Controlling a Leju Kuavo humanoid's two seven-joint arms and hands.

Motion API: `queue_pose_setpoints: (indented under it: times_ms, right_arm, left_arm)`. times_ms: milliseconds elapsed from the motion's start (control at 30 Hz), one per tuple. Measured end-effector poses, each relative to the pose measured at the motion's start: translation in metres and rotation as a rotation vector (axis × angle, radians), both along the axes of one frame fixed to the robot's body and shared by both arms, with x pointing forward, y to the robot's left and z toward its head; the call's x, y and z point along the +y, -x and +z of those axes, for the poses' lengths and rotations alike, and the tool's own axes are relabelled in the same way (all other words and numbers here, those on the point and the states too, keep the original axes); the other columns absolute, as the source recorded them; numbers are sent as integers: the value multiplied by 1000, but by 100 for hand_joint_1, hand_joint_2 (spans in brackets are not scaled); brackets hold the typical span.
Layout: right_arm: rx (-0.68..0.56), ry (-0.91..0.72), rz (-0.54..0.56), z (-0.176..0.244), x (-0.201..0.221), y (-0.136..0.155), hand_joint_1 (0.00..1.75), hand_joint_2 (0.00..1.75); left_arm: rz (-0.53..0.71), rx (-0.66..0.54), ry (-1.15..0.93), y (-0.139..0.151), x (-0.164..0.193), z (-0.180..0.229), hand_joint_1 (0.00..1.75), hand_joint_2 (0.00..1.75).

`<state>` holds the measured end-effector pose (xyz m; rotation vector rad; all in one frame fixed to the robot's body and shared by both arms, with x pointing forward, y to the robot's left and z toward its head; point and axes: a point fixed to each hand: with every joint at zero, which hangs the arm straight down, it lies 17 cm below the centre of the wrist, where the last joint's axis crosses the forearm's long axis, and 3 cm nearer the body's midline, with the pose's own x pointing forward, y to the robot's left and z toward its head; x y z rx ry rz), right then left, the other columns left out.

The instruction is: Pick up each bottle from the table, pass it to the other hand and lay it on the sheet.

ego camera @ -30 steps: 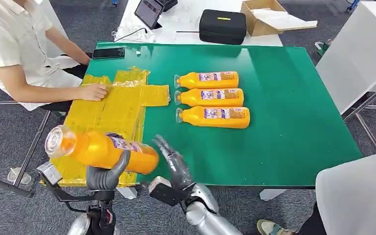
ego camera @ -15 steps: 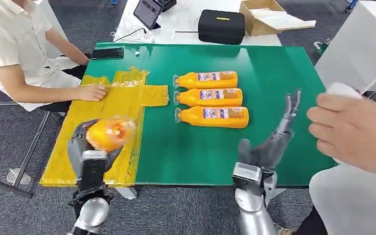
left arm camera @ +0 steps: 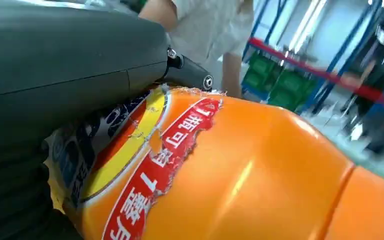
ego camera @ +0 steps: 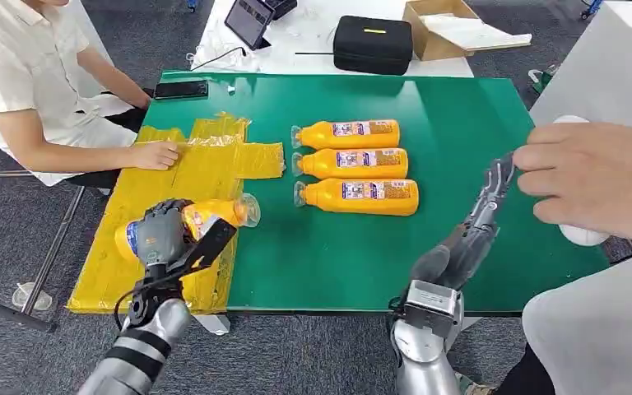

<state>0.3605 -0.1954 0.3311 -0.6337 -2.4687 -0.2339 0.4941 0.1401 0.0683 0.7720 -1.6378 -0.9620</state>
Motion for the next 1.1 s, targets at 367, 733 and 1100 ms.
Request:
queue_pose_setpoints:
  times_ms: [367,733,1100]
  right_arm:
    - [40,-2,48,-14,14,-8,0,0]
    - [73,-7,66,-27,15,-13,0,0]
    - [95,0,75,-35,16,-16,0,0]
  left_arm:
    - [-36,82,-112,-28,6,-9,175,175]
    - [-102,209,-132,-17,-3,-39,19,175]
    - [-153,327,-110,-4,-8,-65,0,175]
